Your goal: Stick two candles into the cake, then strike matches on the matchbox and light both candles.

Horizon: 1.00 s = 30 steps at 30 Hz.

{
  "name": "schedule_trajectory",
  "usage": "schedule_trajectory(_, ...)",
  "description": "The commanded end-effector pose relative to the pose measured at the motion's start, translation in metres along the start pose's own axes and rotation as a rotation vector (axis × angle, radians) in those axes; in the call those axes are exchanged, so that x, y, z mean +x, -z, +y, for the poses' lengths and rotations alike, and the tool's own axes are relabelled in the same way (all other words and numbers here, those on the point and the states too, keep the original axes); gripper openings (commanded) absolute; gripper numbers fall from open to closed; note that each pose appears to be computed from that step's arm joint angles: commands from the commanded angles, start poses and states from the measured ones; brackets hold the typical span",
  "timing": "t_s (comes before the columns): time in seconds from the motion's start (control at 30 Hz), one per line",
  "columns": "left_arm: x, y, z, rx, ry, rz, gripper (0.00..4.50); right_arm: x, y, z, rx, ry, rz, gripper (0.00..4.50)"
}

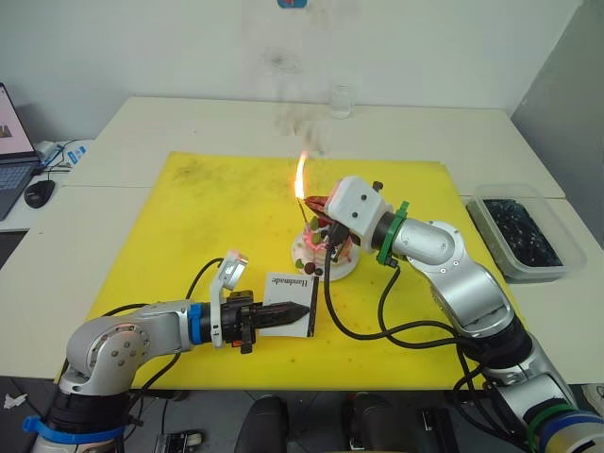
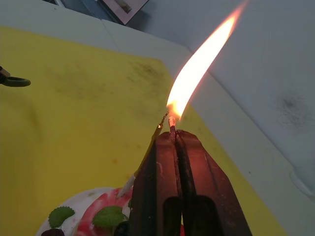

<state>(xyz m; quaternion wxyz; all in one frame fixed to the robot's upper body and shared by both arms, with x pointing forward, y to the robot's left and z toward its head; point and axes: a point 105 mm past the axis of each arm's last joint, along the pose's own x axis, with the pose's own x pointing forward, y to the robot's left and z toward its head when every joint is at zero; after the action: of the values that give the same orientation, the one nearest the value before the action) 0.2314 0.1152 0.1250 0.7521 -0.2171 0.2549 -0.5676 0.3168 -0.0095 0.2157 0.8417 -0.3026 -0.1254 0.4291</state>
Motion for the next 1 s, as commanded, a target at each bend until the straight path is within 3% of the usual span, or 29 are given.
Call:
schedule_trajectory(0.03, 0.0033, -0.0036, -0.0062, 0.033, 0.021, -0.009, 0.0, -0.0012, -0.01, 0.0, -0.035, 0.0, -0.027, 0.05)
schedule_trajectory(1.0, 0.0064, -0.0037, -0.0059, 0.031, 0.028, -0.008, 0.0, -0.0016, -0.0098, -0.0003, -0.005, 0.015, -0.022, 0.05)
